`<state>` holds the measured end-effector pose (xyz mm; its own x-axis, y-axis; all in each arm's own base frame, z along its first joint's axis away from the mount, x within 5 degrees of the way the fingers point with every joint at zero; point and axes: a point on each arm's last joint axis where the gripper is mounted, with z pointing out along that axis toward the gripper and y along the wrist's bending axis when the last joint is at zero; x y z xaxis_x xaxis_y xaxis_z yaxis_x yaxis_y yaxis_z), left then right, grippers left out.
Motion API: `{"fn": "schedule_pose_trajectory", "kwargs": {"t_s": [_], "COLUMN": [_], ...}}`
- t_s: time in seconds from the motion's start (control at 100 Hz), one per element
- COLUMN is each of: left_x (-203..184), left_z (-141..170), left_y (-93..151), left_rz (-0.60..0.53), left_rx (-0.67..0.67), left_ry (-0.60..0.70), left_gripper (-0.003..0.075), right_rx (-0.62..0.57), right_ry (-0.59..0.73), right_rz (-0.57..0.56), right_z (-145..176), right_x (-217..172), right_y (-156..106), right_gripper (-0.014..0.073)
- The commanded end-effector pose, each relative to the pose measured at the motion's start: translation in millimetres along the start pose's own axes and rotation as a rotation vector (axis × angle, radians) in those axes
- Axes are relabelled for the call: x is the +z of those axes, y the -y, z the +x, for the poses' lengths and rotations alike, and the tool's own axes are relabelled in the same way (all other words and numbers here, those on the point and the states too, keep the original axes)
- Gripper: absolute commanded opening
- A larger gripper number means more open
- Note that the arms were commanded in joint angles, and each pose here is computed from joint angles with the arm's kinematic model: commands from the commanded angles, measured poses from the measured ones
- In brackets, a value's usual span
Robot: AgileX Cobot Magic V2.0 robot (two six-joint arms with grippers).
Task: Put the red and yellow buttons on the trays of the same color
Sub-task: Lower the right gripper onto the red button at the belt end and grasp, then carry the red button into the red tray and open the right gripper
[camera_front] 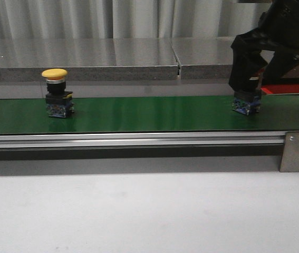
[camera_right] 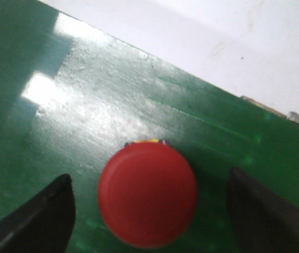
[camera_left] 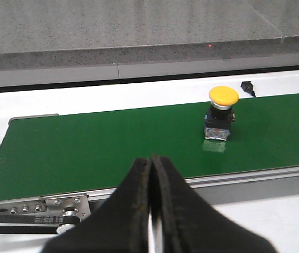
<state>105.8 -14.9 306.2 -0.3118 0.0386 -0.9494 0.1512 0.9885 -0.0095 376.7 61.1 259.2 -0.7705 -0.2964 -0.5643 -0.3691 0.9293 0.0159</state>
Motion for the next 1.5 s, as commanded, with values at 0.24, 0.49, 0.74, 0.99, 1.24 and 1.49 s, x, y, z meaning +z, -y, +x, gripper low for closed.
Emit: {"fn": "schedule_pose_trajectory", "kwargs": {"t_s": [0.24,0.49,0.74,0.99,1.24,1.49], "left_x": [-3.4,-3.4,-3.4,-3.4,-3.4,-3.4], "left_z": [-14.9,-14.9,-14.9,-14.9,-14.9,-14.9], "left_y": [-0.1,-0.1,-0.1,-0.1,-0.1,-0.1], "left_rz": [-0.003,-0.003,-0.003,-0.003,-0.003,-0.003], "left_rx": [-0.010,-0.010,-0.010,-0.010,-0.010,-0.010], "left_ry": [0.098,0.098,0.098,0.098,0.098,0.098], "left_gripper": [-0.0019,-0.0019,-0.0019,-0.0019,-0.0019,-0.0019], "right_rx": [-0.023,0.020,0.116,0.208,0.233,0.244], "right_ry": [0.070,0.144,0.257,0.282,0.272,0.270], "right_rz": [0.015,0.088,0.222,0.238,0.224,0.233], "right_z": [-19.0,-38.0,-56.1,-66.7,-70.9,-67.9], "right_x": [-20.4,-50.8,-80.0,-50.3,-4.0,23.5], "right_y": [1.8,37.7,106.3,160.0,182.7,194.2], "right_gripper": [0.0062,0.0057,0.0057,0.0057,0.0057,0.0057]}}
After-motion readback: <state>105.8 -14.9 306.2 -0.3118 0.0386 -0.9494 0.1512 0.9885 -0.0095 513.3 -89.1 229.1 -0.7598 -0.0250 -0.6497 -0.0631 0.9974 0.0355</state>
